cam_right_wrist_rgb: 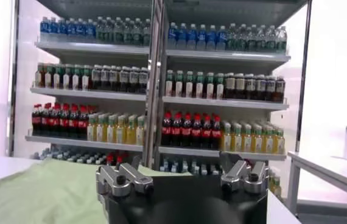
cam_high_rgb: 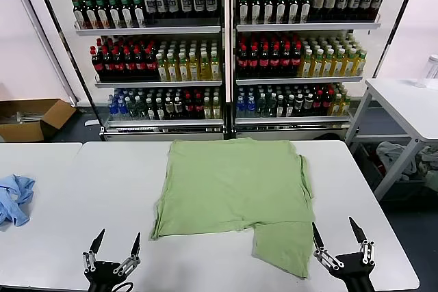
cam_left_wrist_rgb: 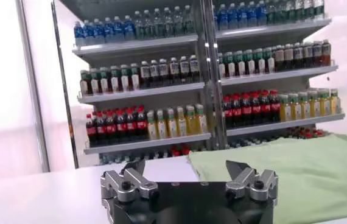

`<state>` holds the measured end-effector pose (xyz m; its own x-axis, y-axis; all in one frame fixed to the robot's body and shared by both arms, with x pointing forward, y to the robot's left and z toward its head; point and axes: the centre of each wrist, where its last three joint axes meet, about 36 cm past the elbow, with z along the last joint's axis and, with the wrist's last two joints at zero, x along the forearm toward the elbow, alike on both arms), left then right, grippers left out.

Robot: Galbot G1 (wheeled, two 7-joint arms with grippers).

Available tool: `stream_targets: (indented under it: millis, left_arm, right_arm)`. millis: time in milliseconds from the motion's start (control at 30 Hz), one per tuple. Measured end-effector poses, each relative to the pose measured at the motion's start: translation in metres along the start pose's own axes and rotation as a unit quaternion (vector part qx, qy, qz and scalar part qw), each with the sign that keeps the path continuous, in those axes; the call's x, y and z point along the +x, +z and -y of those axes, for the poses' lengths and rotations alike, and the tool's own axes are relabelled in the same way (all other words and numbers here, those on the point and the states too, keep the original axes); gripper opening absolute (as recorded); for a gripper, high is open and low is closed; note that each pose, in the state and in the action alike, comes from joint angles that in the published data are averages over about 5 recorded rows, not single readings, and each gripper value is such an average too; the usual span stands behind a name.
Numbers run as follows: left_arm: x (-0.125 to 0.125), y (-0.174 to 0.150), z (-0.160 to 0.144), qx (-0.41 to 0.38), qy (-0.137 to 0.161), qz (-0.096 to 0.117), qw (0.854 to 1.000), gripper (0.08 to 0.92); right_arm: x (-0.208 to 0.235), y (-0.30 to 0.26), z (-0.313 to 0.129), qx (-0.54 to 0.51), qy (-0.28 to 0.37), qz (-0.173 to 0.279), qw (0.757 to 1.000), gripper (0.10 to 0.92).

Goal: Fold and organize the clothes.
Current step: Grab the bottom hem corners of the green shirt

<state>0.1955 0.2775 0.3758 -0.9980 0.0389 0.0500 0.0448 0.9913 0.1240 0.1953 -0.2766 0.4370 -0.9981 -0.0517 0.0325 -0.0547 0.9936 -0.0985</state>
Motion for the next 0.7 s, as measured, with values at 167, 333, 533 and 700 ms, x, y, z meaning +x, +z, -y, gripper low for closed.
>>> stream_targets:
  millis: [167,333,533,700]
  left_arm:
    - [0.000,-0.011,0.006,-0.006,0.002,-0.017,1.000,0.823]
    - [-0.003,-0.032,0.015,-0.004,0.010,-0.056,0.998,0.823]
    - [-0.010,-0.058,0.018,-0.006,0.028,-0.112,0.993,0.823]
    - [-0.020,-0.072,0.016,-0.012,0.043,-0.152,0.987,0.823]
  right_arm:
    - [-0.001,-0.016,-0.007,0.001,0.009,-0.047,0.999,0.823]
    - [-0.004,-0.027,-0.011,0.007,0.021,-0.109,0.994,0.823]
    - [-0.004,-0.027,-0.015,0.008,0.030,-0.178,0.984,0.823]
    - [-0.004,-0.026,-0.018,0.006,0.031,-0.215,0.976,0.823]
